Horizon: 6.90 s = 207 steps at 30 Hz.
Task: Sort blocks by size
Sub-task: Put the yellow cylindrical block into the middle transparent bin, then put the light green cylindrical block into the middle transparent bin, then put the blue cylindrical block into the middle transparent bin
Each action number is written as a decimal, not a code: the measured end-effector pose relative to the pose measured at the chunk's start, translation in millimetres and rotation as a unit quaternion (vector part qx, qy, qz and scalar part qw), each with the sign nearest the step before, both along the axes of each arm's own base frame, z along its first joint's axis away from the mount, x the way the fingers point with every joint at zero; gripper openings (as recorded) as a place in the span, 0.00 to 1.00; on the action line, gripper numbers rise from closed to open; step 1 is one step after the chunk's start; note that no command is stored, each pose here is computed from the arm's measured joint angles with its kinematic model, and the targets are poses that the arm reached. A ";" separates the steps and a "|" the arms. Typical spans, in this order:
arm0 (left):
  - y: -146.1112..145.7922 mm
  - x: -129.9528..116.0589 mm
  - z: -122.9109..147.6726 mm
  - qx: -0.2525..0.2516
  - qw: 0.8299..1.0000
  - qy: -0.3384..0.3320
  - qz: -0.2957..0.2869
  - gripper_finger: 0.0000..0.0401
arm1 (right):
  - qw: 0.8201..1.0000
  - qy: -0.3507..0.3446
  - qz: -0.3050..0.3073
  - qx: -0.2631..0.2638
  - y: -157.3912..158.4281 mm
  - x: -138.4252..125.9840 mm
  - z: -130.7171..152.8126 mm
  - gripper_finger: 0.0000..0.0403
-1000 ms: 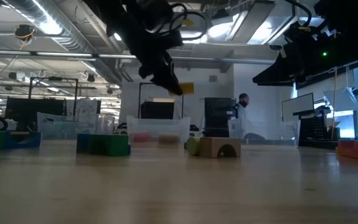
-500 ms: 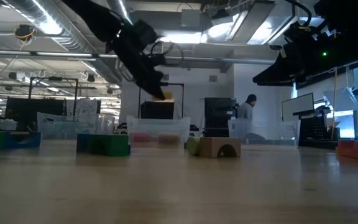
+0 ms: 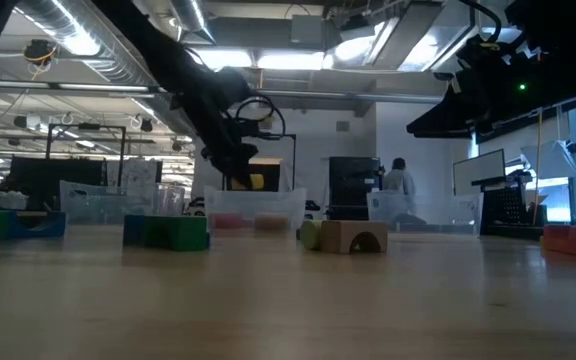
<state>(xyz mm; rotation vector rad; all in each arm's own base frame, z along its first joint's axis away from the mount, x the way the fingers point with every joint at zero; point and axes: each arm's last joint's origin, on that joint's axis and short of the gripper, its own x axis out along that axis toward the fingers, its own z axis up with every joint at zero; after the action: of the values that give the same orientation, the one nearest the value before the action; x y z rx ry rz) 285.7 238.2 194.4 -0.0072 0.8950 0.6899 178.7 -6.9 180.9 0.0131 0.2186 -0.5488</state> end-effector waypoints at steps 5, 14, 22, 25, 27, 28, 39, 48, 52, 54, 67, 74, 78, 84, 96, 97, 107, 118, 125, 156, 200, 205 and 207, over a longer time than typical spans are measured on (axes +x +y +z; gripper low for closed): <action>0.4 1.1 -5.4 -0.007 1.000 0.005 0.002 0.36 | 1.000 0.000 0.000 0.000 0.0 0.0 0.0 0.52; -0.2 0.6 -6.6 -0.014 1.000 0.006 0.007 0.36 | 1.000 0.000 0.000 0.000 0.0 0.0 0.0 0.52; -0.6 0.1 -7.1 -0.017 1.000 0.010 0.007 0.36 | 1.000 0.000 0.000 0.000 0.0 0.0 0.1 0.52; -0.6 0.0 -7.2 -0.019 1.000 0.008 0.010 0.36 | 1.000 0.000 0.000 0.000 0.0 0.0 0.1 0.52; -0.7 -0.1 -7.3 -0.020 1.000 0.009 0.011 0.36 | 1.000 0.000 0.000 0.000 0.0 0.0 0.1 0.52; -0.7 -0.1 -7.3 -0.020 1.000 0.009 0.011 0.36 | 1.000 0.000 0.000 0.000 0.0 0.0 0.1 0.52; -1.9 -1.6 -8.9 -0.027 0.999 0.019 0.011 0.58 | 1.000 0.000 0.000 -0.001 0.0 0.0 0.1 0.52; -23.6 12.5 -0.2 -0.052 0.998 0.034 -0.008 0.60 | 1.000 0.000 0.000 -0.001 0.0 0.0 0.1 0.52; -45.5 24.6 3.6 -0.054 0.997 0.034 -0.037 0.59 | 1.000 0.000 0.000 -0.001 0.0 0.0 0.0 0.52; -56.7 29.7 7.3 -0.055 0.997 0.028 -0.049 0.59 | 1.000 0.000 0.000 -0.001 -0.1 0.0 -0.1 0.52; -146.9 62.6 18.5 -0.083 0.989 -0.010 -0.124 0.59 | 1.000 0.000 0.000 0.000 0.0 0.0 -0.1 0.52; -194.1 73.5 17.1 -0.106 0.982 -0.035 -0.155 0.59 | 1.000 -0.001 0.000 0.000 0.0 0.0 0.0 0.52; -211.9 79.1 11.9 -0.121 0.979 -0.046 -0.158 0.59 | 1.000 -0.002 0.000 0.000 -0.1 0.0 0.2 0.52; -229.5 89.6 -5.8 -0.142 0.976 -0.054 -0.153 0.59 | 1.000 -0.005 0.000 0.001 -0.1 0.1 0.6 0.52; -244.3 108.2 -49.0 -0.157 0.974 -0.054 -0.154 0.59 | 1.000 -0.003 -0.002 0.000 -0.1 0.0 0.4 0.52; -244.3 108.7 -49.3 -0.157 0.974 -0.057 -0.154 0.59 | 1.000 -0.002 -0.001 0.000 -0.1 -0.1 0.1 0.52; -244.4 110.8 -65.3 -0.152 0.974 -0.034 -0.162 0.59 | 1.000 -0.001 -0.001 0.000 -0.1 -0.1 -0.1 0.52; -244.6 112.2 -74.3 -0.083 0.960 0.024 -0.267 0.49 | 1.000 -0.001 -0.001 0.000 -0.1 -0.1 0.1 0.52; -243.9 111.7 -73.4 -0.056 0.950 0.044 -0.305 0.31 | 1.000 0.000 -0.001 0.000 -0.1 -0.1 -0.2 0.52; -85.0 20.8 58.7 0.046 0.999 -0.003 -0.023 0.33 | 1.000 -0.001 0.003 0.004 0.1 0.1 -0.1 0.52; -125.3 -1.2 62.3 0.046 0.991 -0.082 -0.091 0.52 | 0.999 0.002 0.045 0.000 2.3 2.3 3.0 0.52; -149.6 -20.2 59.5 0.070 0.978 -0.164 -0.111 0.52 | 0.998 0.006 0.062 0.005 3.3 5.6 9.3 0.52; -158.9 -26.1 57.8 0.084 0.968 -0.199 -0.128 0.52 | 0.997 0.008 0.070 0.009 3.9 6.6 10.8 0.52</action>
<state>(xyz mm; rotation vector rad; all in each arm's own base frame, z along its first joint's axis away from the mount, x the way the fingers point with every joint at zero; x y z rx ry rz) 259.6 79.3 252.2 0.1152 0.4400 0.4965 185.3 -3.0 191.7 0.0115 0.2383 -0.4082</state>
